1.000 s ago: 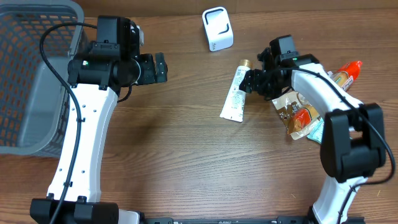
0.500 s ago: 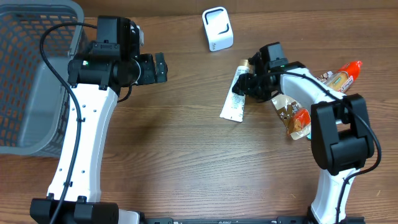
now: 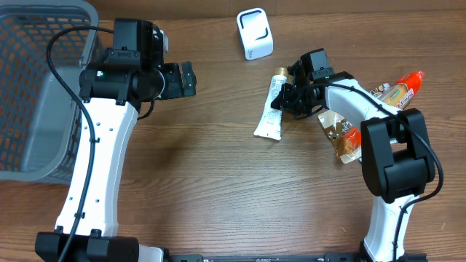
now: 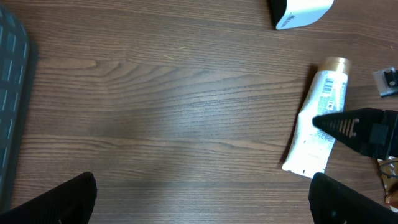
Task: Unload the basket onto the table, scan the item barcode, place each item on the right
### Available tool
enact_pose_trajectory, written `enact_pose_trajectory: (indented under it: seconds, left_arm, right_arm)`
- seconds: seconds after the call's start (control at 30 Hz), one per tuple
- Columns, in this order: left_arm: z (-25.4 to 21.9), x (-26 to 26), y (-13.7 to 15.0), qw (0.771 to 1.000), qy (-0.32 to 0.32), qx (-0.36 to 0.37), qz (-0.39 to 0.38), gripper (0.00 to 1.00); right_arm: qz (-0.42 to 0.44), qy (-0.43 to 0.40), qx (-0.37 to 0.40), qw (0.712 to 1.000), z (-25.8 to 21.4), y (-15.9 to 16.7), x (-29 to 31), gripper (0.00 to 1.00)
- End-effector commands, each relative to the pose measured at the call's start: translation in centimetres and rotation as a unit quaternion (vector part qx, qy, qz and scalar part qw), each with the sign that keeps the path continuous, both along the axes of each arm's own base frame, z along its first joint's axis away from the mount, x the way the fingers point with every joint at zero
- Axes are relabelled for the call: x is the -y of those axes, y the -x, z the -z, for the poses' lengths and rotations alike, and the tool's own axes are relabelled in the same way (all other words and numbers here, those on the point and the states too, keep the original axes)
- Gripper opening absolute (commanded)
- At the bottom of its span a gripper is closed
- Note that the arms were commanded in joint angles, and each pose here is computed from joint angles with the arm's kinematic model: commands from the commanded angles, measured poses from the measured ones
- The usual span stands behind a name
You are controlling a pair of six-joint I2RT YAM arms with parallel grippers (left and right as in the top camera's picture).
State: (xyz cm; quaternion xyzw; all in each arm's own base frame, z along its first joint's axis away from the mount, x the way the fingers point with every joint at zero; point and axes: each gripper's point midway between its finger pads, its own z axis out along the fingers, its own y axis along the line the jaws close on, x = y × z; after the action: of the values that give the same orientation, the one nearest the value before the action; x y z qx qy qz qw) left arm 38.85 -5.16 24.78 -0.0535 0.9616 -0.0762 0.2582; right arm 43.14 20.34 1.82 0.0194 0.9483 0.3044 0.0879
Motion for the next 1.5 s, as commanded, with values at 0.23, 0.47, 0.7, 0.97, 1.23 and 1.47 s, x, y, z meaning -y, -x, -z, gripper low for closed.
enact_pose_trajectory:
  seconds: [0.23, 0.47, 0.7, 0.97, 1.23, 1.47]
  left_arm:
    - [-1.1, 0.0, 0.0, 1.0, -0.004, 0.016, 0.007, 1.0]
    - [-1.1, 0.0, 0.0, 1.0, -0.004, 0.016, 0.007, 1.0]
    - [-1.1, 0.0, 0.0, 1.0, -0.004, 0.016, 0.007, 1.0]
    - [-1.1, 0.0, -0.1, 1.0, -0.004, 0.016, 0.007, 1.0]
    - [-1.1, 0.0, 0.0, 1.0, -0.004, 0.016, 0.007, 1.0]
    - [-1.1, 0.0, 0.0, 1.0, -0.004, 0.016, 0.007, 1.0]
  right_arm:
    - [-0.117, -0.141, -0.004, 0.983, -5.2, 4.2, -3.1, 0.04]
    - [-0.164, -0.144, 0.097, 0.971, -15.5, 7.0, -2.6, 0.04]
    - [-0.209, -0.159, 0.196, 0.945, -23.3, 10.5, -2.5, 0.04]
    - [-0.23, -0.161, 0.229, 0.932, -25.8, 12.4, -3.4, 0.04]
    - [-0.132, 0.022, 0.293, 0.947, -26.5, 7.2, -1.6, 0.03]
    - [-0.057, 0.277, 0.383, 0.879, -25.1, -1.3, 1.7, 0.03]
